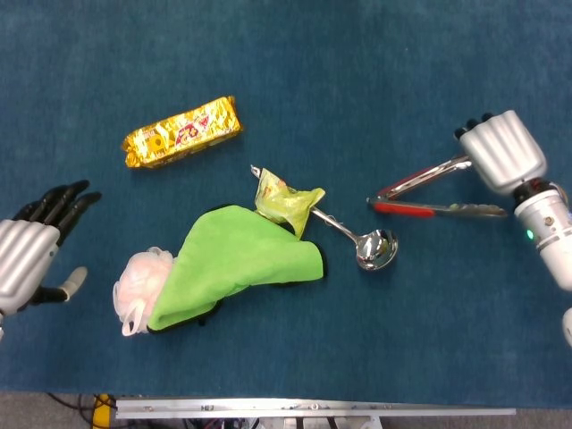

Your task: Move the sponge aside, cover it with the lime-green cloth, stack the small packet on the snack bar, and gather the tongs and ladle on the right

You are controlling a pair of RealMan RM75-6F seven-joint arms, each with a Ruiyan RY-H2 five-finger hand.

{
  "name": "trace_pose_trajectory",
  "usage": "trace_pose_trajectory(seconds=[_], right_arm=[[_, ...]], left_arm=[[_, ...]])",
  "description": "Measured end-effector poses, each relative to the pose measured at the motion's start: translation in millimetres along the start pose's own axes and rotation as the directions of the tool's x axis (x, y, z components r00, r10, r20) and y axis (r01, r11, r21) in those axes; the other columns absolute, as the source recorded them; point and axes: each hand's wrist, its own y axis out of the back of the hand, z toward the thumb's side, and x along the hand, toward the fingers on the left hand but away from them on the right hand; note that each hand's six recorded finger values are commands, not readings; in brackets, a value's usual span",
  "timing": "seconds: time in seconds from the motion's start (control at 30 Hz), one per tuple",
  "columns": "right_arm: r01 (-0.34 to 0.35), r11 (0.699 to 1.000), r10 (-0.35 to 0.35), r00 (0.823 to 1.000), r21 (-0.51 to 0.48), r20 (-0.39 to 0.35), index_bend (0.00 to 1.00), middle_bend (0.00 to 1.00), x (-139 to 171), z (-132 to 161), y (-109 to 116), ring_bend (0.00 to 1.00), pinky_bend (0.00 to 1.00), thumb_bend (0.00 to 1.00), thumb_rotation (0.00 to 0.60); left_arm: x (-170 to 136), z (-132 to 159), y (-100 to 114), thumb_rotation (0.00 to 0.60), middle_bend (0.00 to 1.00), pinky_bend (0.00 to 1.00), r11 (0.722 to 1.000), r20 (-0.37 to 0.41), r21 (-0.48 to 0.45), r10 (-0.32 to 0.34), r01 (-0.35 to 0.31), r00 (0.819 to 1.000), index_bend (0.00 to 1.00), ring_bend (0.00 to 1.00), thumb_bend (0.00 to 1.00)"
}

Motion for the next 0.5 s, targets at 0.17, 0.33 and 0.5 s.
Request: trace_pose_trajectory(seconds=[0.17,0.33,0.5], right_arm=[[-0.065,0.998,0.064,0.998,0.016,0.028,0.12,0.28,0,-9,-6,0.31,0.56,0.46,0.600],[-0.101,0.994,0.100,0.994,0.028,0.045,0.00,0.19,1,-16,-2,0.23,0.48,0.42,0.600],[-0.085,0.996,0.086,0.995,-0.024,0.043,0.00,0.21,2,-17,11,0.21,0.48,0.38,0.600]], left_arm=[[0,-2,0,0.600,0.00,0.16,1.000,-0.005,-0.003,0.000,0.000,1.000,0.00,0.00,0.37],[1,0,0,0.600,0.00,0.16,1.000,0.004,-0.003,0.004,-0.004,1.000,0.00,0.00,0.37],[1,0,1,0.600,0.00,0.16,1.000,0.003,0.001,0.004,-0.004,1.000,0.00,0.00,0.37]])
